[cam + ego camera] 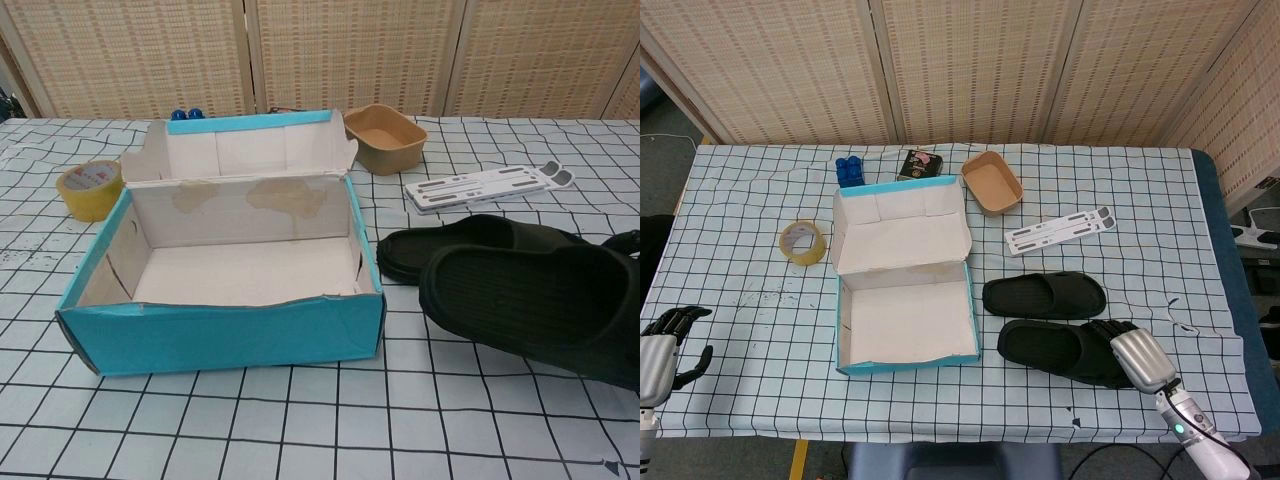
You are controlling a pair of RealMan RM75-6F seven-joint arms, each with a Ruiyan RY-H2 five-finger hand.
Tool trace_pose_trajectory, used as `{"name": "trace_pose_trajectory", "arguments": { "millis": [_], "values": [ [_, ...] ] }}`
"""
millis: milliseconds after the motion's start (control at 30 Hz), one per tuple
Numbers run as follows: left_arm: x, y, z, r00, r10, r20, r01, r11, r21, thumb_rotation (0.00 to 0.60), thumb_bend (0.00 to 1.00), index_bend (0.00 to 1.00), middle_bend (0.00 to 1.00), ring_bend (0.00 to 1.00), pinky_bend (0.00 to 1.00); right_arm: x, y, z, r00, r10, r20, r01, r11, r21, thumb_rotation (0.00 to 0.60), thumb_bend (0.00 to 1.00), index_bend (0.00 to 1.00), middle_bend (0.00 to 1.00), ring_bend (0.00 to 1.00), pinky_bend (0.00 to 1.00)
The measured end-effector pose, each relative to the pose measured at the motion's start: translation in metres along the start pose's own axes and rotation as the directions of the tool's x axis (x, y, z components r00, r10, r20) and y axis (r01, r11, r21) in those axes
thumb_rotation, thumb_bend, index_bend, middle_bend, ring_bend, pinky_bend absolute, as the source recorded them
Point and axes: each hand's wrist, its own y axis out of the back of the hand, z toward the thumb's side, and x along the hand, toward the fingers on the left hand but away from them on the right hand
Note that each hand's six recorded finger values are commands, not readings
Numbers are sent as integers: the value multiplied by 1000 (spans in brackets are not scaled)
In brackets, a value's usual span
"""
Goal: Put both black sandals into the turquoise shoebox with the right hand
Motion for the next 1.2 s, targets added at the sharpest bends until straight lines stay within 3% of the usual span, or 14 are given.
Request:
{"name": "trace_pose_trajectory", "arguments": {
  "millis": [300,533,833,1000,1200],
  "values": [
    [0,-1,0,1000,-7,-1,7,1000,0,600,403,252,228,187,345,-6,54,36,983,-181,-41,182,983,35,600,36,709,580,489,415],
    [0,0,-1,1000,-8,-4,8,1000,-2,600,402,252,228,187,346,-43,87,91,961,-237,-144,245,969,43,600,35,712,583,493,422],
    [-1,-3,0,1000,-28,0,28,1000,-7,600,402,252,228,187,346,-95,85,145,950,-191,-246,213,975,66,600,36,718,584,496,428],
    [-1,0,-1,1000,-25,-1,25,1000,-14,600,402,252,229,187,346,-136,60,201,940,-120,-321,152,986,76,600,36,722,587,499,435],
    [-2,1,-1,1000,-25,2,25,1000,-19,600,402,253,230,187,347,-164,34,231,937,-37,-348,72,993,90,600,36,724,587,500,437]
  ]
}}
